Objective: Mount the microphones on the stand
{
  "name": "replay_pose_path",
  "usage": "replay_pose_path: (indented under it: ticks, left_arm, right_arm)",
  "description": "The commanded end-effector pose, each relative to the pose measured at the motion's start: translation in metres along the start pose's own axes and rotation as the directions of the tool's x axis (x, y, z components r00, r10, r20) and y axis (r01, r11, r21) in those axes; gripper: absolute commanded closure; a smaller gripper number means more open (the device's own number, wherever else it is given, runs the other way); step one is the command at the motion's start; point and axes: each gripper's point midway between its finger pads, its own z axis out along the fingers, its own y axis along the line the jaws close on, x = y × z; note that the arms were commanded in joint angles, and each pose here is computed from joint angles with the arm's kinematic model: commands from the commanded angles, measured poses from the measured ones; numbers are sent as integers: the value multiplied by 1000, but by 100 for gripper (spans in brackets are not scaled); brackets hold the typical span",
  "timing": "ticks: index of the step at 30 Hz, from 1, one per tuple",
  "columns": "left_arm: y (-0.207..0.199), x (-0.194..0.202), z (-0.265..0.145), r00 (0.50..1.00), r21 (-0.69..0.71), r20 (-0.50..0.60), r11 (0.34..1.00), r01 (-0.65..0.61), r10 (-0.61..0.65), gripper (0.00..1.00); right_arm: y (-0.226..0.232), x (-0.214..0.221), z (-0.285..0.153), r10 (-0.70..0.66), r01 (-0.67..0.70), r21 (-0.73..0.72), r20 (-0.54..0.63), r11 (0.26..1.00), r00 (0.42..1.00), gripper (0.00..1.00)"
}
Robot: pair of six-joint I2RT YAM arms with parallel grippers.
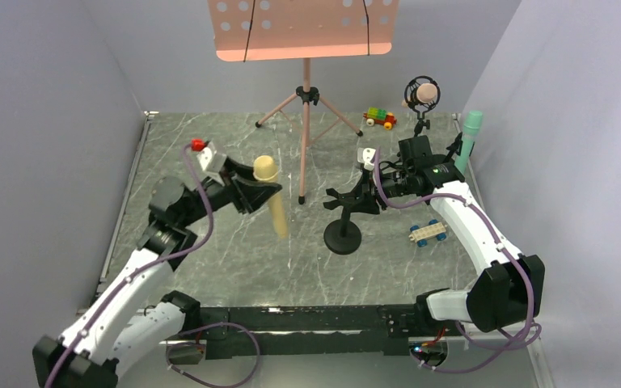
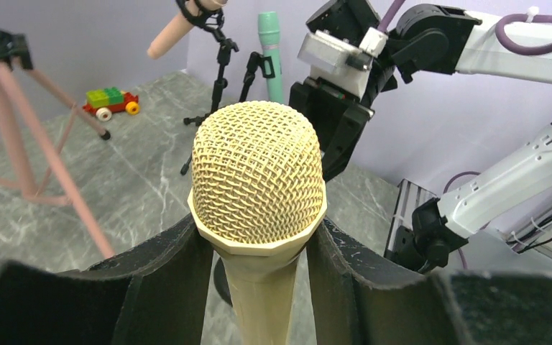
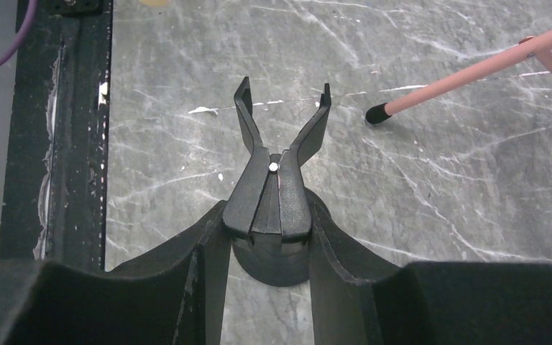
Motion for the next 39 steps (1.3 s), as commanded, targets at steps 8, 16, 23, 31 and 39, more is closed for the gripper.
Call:
replay_pose_path:
  ticks: [8, 16, 23, 31, 39]
  left_arm:
    - [0, -58, 96, 978, 25, 127, 985, -171, 166, 94]
    - [-10, -55, 128, 979, 74, 138, 984, -164, 153, 94]
    - [-22, -50, 144, 980, 119, 151, 982, -148, 129, 94]
    - [-25, -32, 143, 986, 138, 137, 984, -116, 97, 95]
    - [-23, -15, 146, 990, 146, 119, 985, -93, 76, 95]
  right_arm:
    - [-1, -13, -1, -41, 41, -6, 33, 999, 999, 74]
    - [0, -15, -1, -41, 42, -11, 41, 999, 998, 77]
    - [1, -15, -1, -40, 40, -10, 42, 999, 998, 78]
    - [2, -17, -1, -36, 37, -17, 51, 999, 998, 79]
    - [3, -16, -1, -31, 33, -23, 51, 999, 998, 80]
